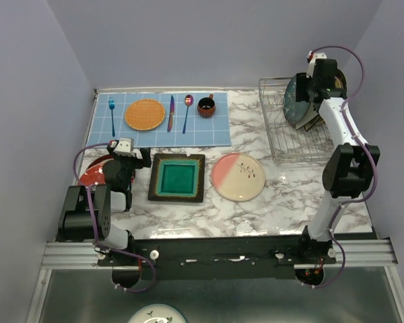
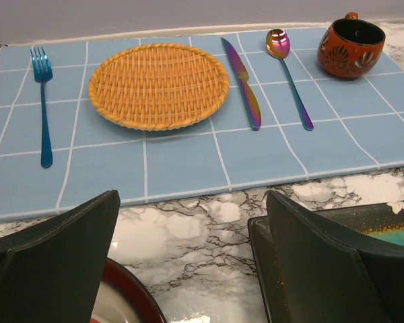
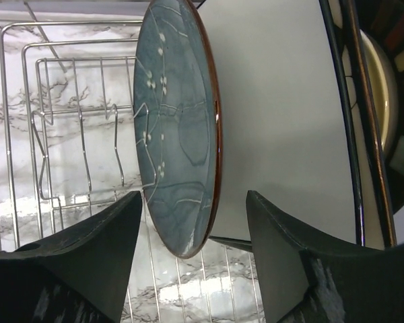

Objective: Unload the plates from the dish rack
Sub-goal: Unload the plate from the dish rack.

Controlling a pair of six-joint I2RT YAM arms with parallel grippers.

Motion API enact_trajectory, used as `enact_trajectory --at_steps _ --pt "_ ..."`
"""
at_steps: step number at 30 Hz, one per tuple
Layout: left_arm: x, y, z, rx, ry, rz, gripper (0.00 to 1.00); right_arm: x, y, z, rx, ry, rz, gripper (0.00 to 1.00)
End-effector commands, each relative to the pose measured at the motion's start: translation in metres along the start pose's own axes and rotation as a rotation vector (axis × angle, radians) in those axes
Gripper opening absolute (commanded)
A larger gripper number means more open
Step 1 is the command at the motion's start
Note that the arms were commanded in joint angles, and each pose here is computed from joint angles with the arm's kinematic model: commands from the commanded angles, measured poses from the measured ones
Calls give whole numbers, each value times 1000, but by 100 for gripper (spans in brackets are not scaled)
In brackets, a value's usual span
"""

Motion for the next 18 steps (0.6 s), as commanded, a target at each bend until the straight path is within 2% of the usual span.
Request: enact_trajectory --at_steps 1,10,18 --pt "1 3 4 18 -16 24 99 14 -7 -6 -8 37 -14 70" --pt "2 3 4 17 -18 24 99 24 -9 -11 -3 67 -7 65" --pt "2 3 5 17 -18 23 99 36 -4 -19 6 93 13 64"
Point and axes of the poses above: each gripper's point midway between its finger pads, its own x axis out along the fingers, its own y axis along the line the jaws close on, z = x × y, the point moved 3 cm from there along -x, back along the fingers, and after that the axes turned 13 degrees about x, right-handed, at the moved point
